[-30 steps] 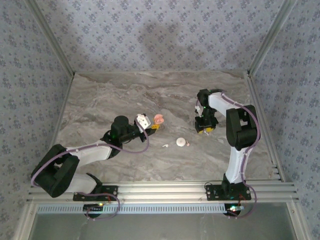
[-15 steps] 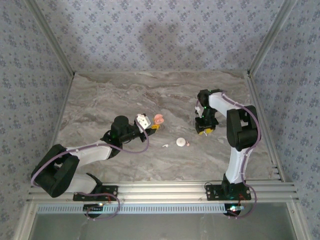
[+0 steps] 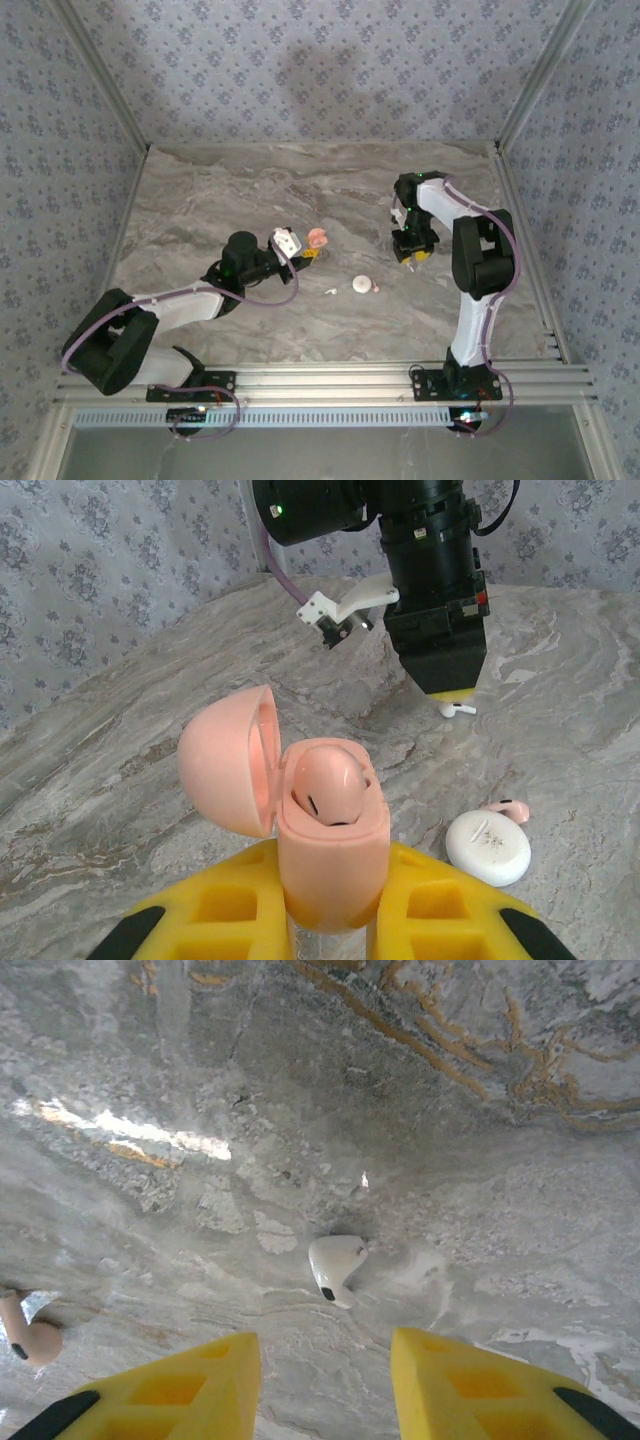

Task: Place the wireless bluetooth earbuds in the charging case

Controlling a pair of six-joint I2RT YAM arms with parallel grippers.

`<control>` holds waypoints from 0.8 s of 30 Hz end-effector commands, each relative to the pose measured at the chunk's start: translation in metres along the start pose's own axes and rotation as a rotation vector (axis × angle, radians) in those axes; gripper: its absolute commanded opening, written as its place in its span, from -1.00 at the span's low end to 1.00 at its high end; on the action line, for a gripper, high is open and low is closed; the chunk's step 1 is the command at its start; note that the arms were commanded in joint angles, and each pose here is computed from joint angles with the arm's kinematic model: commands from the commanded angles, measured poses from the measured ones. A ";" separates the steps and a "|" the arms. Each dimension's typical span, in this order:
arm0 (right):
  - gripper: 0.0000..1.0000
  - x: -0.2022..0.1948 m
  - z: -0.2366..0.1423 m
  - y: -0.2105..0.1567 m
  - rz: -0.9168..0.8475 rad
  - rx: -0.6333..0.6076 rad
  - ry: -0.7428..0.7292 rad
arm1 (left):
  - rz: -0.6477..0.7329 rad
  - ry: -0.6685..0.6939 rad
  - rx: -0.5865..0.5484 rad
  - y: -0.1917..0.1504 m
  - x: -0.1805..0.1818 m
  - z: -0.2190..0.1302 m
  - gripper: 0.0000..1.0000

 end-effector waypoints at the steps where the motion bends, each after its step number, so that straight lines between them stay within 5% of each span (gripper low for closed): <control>1: -0.20 -0.001 0.004 0.001 -0.025 0.038 -0.007 | 0.035 0.008 -0.042 0.019 0.002 0.001 -0.78; 24: -0.31 -0.001 0.021 0.009 -0.035 0.057 -0.003 | 0.035 0.008 -0.039 0.018 0.002 0.001 -0.78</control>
Point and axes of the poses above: each hand's point on the last joint's axis, 136 mm out from that joint toward the fingers, its own z axis out along the fingers, its own x axis along the line the jaws close on, y = z × x, the point moved 4 cm from there along -z, back along the fingers, and after that the axes turned 1 degree about -z, right-handed, at the moved point
